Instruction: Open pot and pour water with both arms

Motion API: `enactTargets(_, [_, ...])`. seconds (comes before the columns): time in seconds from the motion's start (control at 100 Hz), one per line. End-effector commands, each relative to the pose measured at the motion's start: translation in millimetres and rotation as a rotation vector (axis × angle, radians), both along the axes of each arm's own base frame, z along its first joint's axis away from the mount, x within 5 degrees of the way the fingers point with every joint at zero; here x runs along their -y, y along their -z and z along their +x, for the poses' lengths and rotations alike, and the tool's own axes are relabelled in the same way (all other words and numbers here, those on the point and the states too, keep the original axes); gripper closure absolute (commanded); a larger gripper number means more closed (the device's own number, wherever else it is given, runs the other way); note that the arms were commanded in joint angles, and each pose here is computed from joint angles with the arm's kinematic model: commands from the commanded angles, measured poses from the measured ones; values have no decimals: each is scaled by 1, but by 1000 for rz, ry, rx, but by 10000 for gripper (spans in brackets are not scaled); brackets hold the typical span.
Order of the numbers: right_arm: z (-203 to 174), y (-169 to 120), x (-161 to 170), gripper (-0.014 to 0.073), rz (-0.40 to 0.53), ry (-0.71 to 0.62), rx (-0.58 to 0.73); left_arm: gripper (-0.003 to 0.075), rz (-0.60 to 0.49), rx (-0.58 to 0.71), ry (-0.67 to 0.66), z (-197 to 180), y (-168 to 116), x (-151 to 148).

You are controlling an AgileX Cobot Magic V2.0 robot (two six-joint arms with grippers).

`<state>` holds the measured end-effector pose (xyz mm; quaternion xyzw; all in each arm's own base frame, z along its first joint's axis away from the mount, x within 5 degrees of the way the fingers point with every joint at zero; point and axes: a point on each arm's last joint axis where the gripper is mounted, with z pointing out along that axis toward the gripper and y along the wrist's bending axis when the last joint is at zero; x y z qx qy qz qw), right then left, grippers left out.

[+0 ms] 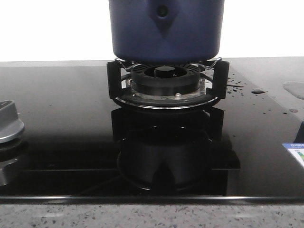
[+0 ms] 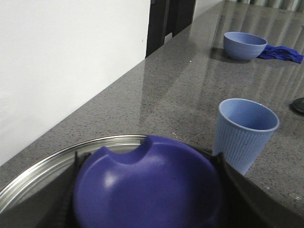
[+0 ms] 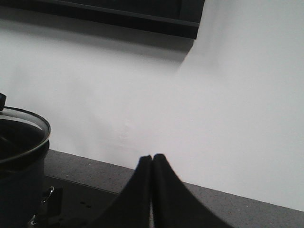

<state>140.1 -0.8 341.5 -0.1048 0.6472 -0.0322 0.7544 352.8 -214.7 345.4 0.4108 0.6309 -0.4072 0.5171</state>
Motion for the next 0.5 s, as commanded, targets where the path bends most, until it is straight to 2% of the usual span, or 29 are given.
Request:
enactTargets(0.0, [-2, -13, -2, 660, 8, -24, 54, 448, -127, 48, 31, -16, -39, 0])
enactTargets(0.15, [-2, -13, -2, 660, 8, -24, 54, 425, -124, 48, 24, -16, -39, 2])
enactTargets(0.3, [-2, -13, -2, 660, 8, -24, 54, 221, -117, 50, -11, -13, -39, 1])
enactTargets(0.35, [-2, -13, -2, 660, 8, -24, 54, 174, -119, 49, -1, -14, -39, 1])
enactTargets(0.49, [-2, -13, -2, 660, 8, -24, 54, 163, -133, 45, 31, -18, -40, 5])
